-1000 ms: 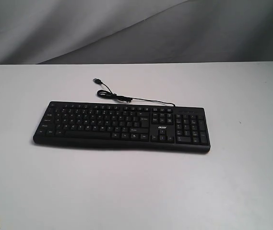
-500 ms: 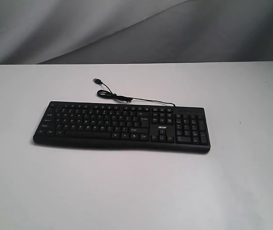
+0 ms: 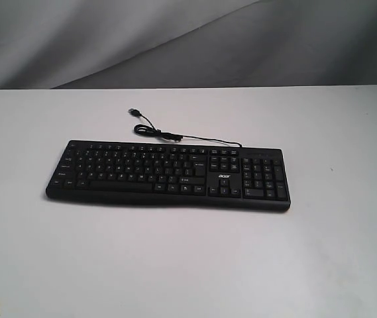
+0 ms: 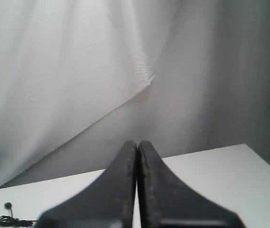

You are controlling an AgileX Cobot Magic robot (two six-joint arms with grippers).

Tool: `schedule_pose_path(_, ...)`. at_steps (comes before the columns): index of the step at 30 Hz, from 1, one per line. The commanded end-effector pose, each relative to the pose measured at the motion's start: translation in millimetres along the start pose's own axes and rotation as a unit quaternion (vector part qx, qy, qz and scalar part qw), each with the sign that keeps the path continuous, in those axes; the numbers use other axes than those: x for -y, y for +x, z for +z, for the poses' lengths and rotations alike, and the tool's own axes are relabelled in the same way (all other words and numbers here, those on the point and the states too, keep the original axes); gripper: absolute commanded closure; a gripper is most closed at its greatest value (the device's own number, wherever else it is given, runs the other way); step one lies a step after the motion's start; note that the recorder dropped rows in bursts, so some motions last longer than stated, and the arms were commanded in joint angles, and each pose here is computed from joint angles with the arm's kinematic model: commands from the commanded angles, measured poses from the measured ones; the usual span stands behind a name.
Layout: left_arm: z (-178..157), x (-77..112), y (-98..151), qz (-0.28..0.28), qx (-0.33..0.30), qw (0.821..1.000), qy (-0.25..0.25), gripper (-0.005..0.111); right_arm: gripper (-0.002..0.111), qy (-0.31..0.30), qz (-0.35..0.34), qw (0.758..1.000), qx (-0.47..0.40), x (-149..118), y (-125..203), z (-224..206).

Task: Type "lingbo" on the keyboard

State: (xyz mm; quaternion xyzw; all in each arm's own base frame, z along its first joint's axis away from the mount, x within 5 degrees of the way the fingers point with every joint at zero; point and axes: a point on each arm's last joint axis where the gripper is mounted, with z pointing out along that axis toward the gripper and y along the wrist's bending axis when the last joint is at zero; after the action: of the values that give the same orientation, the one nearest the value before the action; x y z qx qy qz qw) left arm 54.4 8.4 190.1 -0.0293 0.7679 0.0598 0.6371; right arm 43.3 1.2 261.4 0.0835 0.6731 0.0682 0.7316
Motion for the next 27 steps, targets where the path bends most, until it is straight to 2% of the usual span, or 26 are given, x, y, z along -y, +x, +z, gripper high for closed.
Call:
schedule_pose_path(1, 0, 0.2, 1, -0.003, 0.003, 1.0, 0.0, 0.106, 0.108, 0.012, -0.004, 1.0, -0.025, 2, 6, 0)
schedule_pose_path(5, 0, 0.2, 1, -0.003, 0.003, 1.0, 0.0, 0.106, 0.108, 0.032, -0.059, 0.996, -0.063, 11, 32, 4)
schedule_pose_path(9, 0, 0.2, 1, -0.003, 0.003, 1.0, 0.0, 0.106, 0.108, 0.052, -0.065, 0.992, -0.09, 21, 64, 7)
schedule_pose_path(18, 0, 0.2, 1, -0.003, 0.003, 1.0, 0.0, 0.106, 0.108, 0.067, -0.097, 0.981, -0.155, 25, 75, 4)
schedule_pose_path(27, 0, 0.2, 1, -0.003, 0.003, 1.0, 0.0, 0.106, 0.108, 0.066, -0.096, 0.981, -0.156, 24, 75, 4)
